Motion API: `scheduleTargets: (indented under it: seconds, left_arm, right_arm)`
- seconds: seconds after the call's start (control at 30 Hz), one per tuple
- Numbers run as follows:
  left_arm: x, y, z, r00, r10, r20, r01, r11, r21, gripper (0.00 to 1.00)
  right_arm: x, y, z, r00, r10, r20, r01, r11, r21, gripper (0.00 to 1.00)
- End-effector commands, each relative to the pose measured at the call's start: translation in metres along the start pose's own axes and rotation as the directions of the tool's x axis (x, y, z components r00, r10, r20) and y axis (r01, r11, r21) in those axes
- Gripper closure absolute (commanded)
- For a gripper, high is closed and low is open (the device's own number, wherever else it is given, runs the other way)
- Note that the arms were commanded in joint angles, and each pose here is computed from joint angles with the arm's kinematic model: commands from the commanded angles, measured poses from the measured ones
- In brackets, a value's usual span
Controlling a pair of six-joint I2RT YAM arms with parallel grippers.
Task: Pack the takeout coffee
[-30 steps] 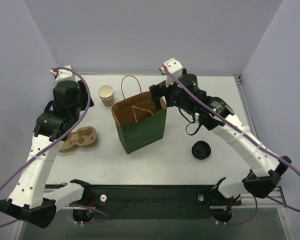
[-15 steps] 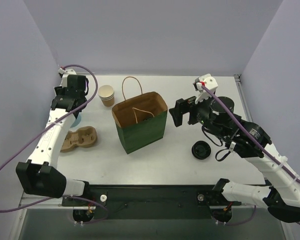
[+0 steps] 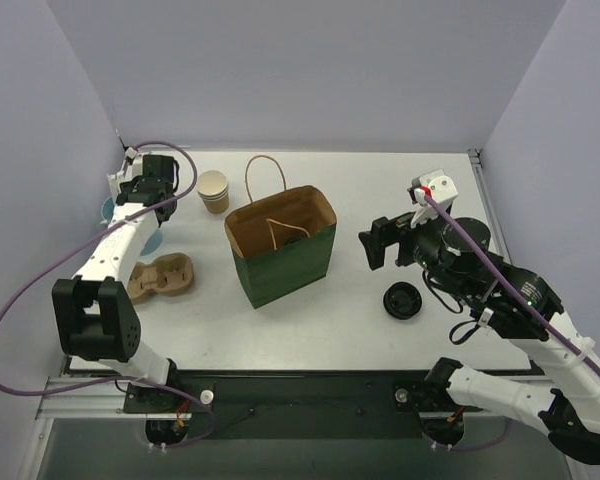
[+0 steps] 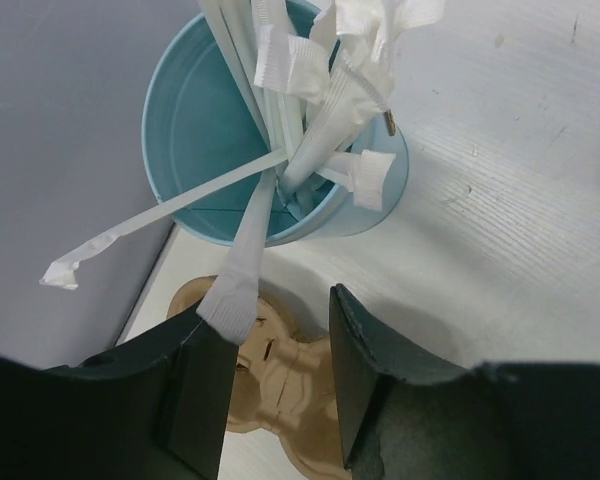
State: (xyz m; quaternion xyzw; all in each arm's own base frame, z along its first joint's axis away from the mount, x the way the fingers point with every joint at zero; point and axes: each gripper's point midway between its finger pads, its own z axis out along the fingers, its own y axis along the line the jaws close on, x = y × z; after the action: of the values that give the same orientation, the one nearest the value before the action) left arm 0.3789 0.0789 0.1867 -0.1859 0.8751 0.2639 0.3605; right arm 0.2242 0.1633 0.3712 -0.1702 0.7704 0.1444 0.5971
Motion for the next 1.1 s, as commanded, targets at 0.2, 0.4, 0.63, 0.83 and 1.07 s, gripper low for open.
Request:
scheduleTargets:
  seconds: [0.2,0.4,0.63,0.83,1.07]
  left_arm:
    - [-0.051,0.019,-0.001,0.989,0.04,0.141,-0.025,0.994,-0.104,0.49]
    - [-0.057,0.015,0.001,0.988,0.051,0.147,-0.037,0.994,-0.099,0.51]
    - [-0.055,0.026,-0.006,0.992,0.036,0.123,-0.019,0.991,-0.136,0.77]
    - [-0.066,0.054,-0.034,0.988,0.015,0.155,0.013,0.984,-0.179,0.89]
    - [-0.087,0.095,-0.089,0.975,-0.01,0.222,0.057,0.977,-0.204,0.89]
  right_arm:
    - [0.011,-0.009,-0.001,0.999,-0.033,-0.03,0.034,0.999,0.039,0.0]
    - [0.016,-0.009,-0.001,0.998,-0.052,-0.047,0.054,0.998,0.03,0.0]
    - [0.016,-0.011,-0.002,0.997,-0.066,-0.045,0.067,0.997,0.039,0.0]
    - [0.011,-0.01,-0.002,0.996,-0.075,-0.039,0.076,0.997,0.03,0.0]
    - [-0.002,-0.007,-0.004,0.996,-0.09,-0.016,0.09,0.996,0.013,0.0]
